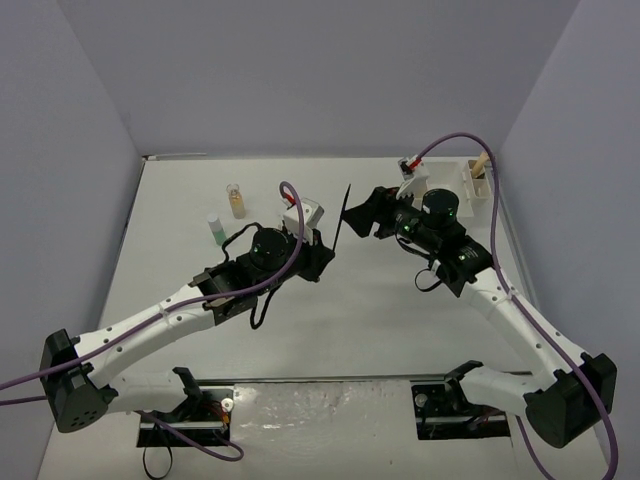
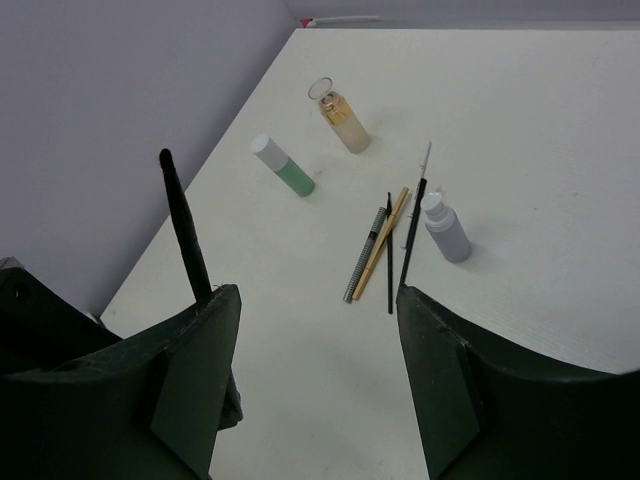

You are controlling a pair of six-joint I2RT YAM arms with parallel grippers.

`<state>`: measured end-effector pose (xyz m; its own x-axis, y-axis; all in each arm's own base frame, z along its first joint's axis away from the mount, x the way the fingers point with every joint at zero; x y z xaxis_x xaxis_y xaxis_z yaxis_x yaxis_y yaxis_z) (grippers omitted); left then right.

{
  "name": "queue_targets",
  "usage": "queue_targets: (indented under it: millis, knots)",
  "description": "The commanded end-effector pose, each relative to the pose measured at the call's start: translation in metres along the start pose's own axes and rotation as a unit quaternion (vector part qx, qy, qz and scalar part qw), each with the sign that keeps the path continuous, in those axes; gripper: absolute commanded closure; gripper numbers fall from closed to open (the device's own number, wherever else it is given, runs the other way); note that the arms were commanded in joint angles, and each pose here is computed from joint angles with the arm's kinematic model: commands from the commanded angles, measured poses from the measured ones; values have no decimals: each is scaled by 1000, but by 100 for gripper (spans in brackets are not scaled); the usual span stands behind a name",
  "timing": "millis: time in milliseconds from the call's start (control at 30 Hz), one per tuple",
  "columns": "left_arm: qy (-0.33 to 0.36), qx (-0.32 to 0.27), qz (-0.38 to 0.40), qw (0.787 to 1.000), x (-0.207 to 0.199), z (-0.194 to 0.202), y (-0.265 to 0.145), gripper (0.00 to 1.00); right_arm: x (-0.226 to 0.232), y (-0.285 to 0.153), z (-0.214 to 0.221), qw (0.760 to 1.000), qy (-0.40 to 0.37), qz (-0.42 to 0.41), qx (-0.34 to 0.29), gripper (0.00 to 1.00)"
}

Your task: Organize the makeup

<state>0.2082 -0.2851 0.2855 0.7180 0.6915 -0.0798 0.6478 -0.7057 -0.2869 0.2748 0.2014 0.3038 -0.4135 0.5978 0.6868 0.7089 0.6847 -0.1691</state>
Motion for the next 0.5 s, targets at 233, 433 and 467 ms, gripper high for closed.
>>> queue_targets:
  millis: [233, 433, 467]
  knots:
    - [-12, -66, -17, 998, 1, -42, -5, 100, 31, -23, -42, 994, -60, -22, -85, 43]
    - [0, -58, 6, 998, -5, -44, 2, 100, 43, -8, -43, 994, -64, -56, -63, 47]
    - [2, -57, 9, 998, -6, -44, 3, 100, 43, -6, -43, 994, -65, -56, -60, 47]
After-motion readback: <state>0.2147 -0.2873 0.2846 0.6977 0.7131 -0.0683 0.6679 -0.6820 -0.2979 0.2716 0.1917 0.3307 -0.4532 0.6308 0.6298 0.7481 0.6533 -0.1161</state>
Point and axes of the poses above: each gripper's point midway between its finger pads, its own y axis out along the fingers, its own x axis along the line the jaws close on, z = x × y, the point moved 5 cm from there along -y, back along the fingers, and after that the axes turned 14 degrees about y, right-handed, at the moved point
